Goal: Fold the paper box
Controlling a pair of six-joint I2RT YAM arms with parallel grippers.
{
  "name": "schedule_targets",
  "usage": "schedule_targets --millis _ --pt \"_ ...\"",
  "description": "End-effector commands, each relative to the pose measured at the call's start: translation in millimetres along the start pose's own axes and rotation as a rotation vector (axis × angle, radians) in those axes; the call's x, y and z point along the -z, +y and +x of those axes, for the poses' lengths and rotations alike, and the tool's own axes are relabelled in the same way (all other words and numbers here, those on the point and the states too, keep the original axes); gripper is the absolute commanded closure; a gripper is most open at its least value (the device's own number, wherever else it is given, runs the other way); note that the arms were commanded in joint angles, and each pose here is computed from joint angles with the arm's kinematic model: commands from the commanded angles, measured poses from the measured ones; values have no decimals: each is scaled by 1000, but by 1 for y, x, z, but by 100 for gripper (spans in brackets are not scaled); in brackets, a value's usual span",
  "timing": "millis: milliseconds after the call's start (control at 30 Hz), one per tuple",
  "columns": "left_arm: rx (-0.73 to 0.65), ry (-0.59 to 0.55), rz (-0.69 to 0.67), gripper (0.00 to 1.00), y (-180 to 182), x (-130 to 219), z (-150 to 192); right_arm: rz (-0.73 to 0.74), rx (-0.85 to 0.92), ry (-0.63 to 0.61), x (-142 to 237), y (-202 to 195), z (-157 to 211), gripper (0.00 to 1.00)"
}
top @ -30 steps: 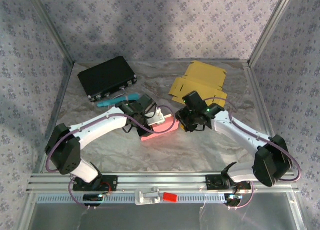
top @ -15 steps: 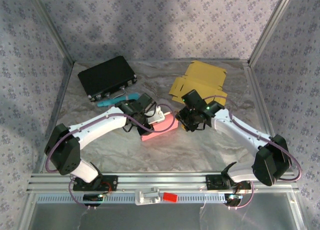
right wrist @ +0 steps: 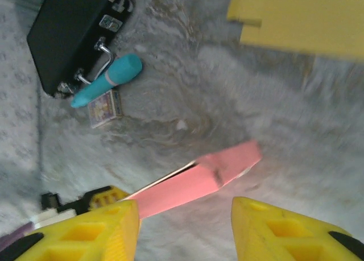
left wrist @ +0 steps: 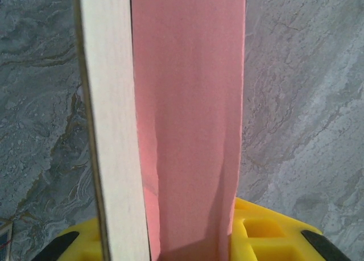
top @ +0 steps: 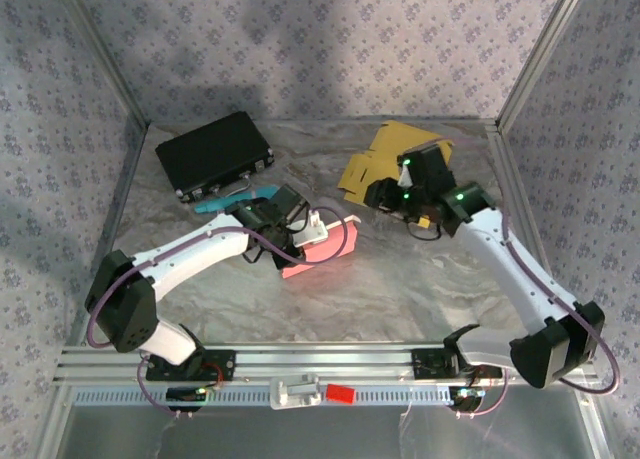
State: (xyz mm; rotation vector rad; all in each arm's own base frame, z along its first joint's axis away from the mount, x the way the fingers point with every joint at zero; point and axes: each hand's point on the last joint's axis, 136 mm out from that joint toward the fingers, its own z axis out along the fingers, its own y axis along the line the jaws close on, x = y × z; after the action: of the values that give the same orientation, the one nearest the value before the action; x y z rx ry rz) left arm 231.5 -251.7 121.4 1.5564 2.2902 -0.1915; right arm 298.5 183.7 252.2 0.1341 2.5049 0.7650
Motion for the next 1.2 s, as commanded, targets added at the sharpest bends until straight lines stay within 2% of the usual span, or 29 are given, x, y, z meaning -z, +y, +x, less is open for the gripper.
schedule_targets --millis 0,267,433,800,1167 --pt "-27 -19 22 76 -4 7 3 -28 363 154 -7 -13 17 54" --pt "-53 -10 50 76 -9 7 12 23 625 306 -41 -14 36 54" --pt "-56 -7 54 76 -8 7 14 -5 754 360 -61 -1 53 55" --pt "-50 -6 57 75 -7 6 12 36 812 421 -75 -3 57 69" --pt "-46 -7 66 75 -7 4 12 79 829 408 -77 -7 53 78"
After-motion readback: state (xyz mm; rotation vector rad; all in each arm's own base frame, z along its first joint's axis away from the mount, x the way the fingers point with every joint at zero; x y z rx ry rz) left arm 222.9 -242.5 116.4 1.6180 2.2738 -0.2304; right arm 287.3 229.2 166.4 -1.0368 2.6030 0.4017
